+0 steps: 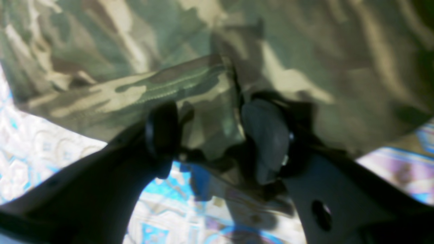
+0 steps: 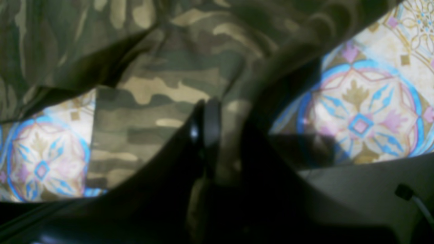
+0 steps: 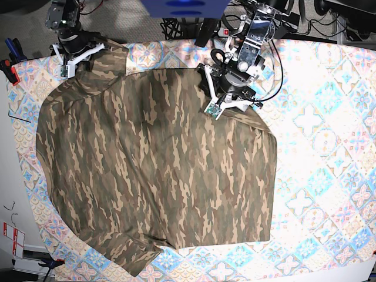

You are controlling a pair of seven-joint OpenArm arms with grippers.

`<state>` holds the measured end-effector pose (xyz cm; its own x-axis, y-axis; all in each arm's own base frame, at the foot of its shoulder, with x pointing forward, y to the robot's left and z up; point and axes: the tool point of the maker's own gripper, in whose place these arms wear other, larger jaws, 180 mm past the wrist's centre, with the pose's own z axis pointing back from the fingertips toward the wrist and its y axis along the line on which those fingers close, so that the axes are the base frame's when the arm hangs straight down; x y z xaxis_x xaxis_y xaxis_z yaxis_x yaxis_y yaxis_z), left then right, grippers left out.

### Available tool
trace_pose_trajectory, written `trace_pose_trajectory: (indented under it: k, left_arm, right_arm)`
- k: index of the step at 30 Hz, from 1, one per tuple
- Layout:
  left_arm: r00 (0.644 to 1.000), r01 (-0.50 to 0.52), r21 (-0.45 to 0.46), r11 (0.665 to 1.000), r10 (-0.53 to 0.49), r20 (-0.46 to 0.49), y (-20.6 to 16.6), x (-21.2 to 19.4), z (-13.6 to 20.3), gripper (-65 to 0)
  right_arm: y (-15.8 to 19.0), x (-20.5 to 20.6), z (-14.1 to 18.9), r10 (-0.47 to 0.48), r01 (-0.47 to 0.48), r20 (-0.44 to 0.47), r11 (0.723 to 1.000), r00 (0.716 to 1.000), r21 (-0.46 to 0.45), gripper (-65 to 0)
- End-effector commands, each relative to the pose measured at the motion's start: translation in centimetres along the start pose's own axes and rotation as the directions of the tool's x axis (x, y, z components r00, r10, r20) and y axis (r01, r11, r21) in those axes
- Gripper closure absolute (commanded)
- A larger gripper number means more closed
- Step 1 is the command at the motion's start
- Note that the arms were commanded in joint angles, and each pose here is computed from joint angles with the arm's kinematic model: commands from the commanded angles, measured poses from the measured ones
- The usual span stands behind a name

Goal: Fold the T-shirt properly
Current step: 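Lift the shirt's collar edge with both grippers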

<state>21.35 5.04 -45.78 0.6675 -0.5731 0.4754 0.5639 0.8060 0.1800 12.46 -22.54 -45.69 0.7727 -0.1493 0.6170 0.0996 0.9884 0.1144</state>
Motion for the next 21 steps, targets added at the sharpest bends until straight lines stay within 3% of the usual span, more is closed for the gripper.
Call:
trace_pose_trajectory:
  k: [1, 3, 5, 7, 10, 17, 21]
  left_arm:
    - [1.000, 0.010, 0.016, 1.000, -0.010, -0.004, 0.3, -0.1, -0.2, -34.0]
    - [0.998, 0.035, 0.020, 0.999, -0.033, -0.055, 0.2, -1.7, -1.1, -33.3]
    - [0.996, 0.049, 0.024, 0.999, -0.047, -0.078, 0.2, -2.4, -1.4, -28.5]
    - [0.996, 0.048, 0.022, 0.999, -0.046, -0.080, 0.1, -2.5, -1.4, -19.9]
    - [0.995, 0.048, 0.022, 0.999, -0.046, -0.088, 0.1, -2.7, -1.4, -1.7]
    - [0.994, 0.041, 0.011, 0.999, -0.040, -0.098, -0.5, -3.5, -1.2, 0.0]
    - [0.999, -0.013, 0.047, 0.999, 0.015, -0.033, 0.3, -3.0, 0.3, 0.0]
  right_arm:
    - [-0.1, 0.8, 0.2, 0.008, -0.008, 0.030, 1.000, 1.000, 0.004, -0.7]
    - [-0.1, 1.0, 0.3, 0.009, -0.009, 0.033, 1.000, 0.999, 0.003, -0.7]
    - [-0.2, 1.1, 0.3, 0.009, -0.009, 0.037, 1.000, 0.999, 0.000, -0.7]
    - [-0.2, 1.2, 0.3, 0.010, -0.010, 0.038, 1.000, 0.999, 0.000, -0.7]
    - [-0.2, 1.2, 0.4, 0.011, -0.011, 0.038, 1.000, 0.999, 0.001, -0.7]
    - [-0.2, 1.3, 0.4, 0.011, -0.011, 0.041, 1.000, 0.999, 0.001, -0.7]
    - [-0.2, 1.3, 0.4, 0.011, -0.011, 0.043, 1.000, 0.999, 0.001, -0.6]
